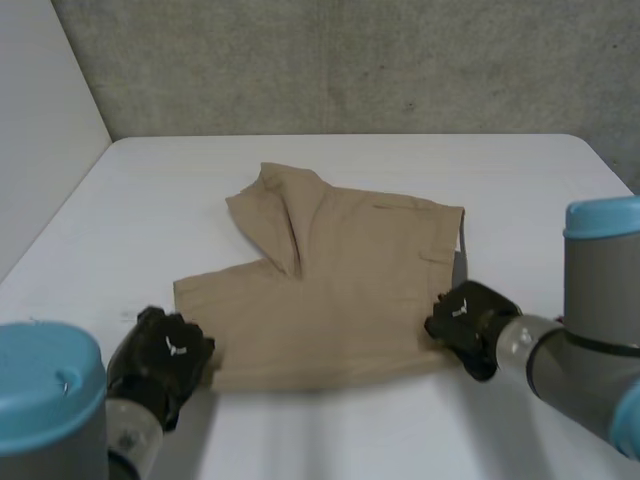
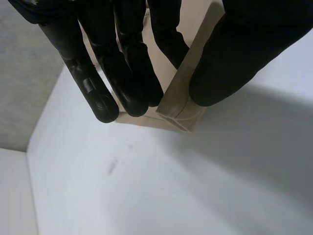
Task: Fold the shorts.
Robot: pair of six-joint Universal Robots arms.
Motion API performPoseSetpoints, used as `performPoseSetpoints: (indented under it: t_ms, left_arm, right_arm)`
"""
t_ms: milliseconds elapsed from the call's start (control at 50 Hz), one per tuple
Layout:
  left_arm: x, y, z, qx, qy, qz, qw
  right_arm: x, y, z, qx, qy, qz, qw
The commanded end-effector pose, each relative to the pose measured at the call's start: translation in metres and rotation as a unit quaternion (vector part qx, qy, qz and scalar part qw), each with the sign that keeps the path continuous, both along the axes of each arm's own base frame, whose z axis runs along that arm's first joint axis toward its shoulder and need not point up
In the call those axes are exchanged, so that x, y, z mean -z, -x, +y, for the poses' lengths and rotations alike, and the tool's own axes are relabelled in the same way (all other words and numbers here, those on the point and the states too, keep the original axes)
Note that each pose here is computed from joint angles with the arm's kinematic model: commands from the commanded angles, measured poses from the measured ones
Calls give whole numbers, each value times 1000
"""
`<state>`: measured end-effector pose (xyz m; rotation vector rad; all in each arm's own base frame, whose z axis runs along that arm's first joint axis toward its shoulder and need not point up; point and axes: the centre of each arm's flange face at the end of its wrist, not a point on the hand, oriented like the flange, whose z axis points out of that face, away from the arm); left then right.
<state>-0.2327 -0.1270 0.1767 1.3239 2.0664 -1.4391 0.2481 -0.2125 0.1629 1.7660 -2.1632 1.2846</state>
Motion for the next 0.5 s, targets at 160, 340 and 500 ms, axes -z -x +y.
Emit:
performPoseSetpoints:
  t_ms: [160,340,500]
  left_arm:
    - [-25,8,-1,19,43,41,998]
    - [-45,33,-90,55,140,148,978]
    - [-25,59,-156,122,149,181,965]
  right_arm:
    - [20,24,21,0,-40,17,999]
    - [27,23,22,-7,-31,2,999]
    - [29,22,23,-8,-27,-2,1000]
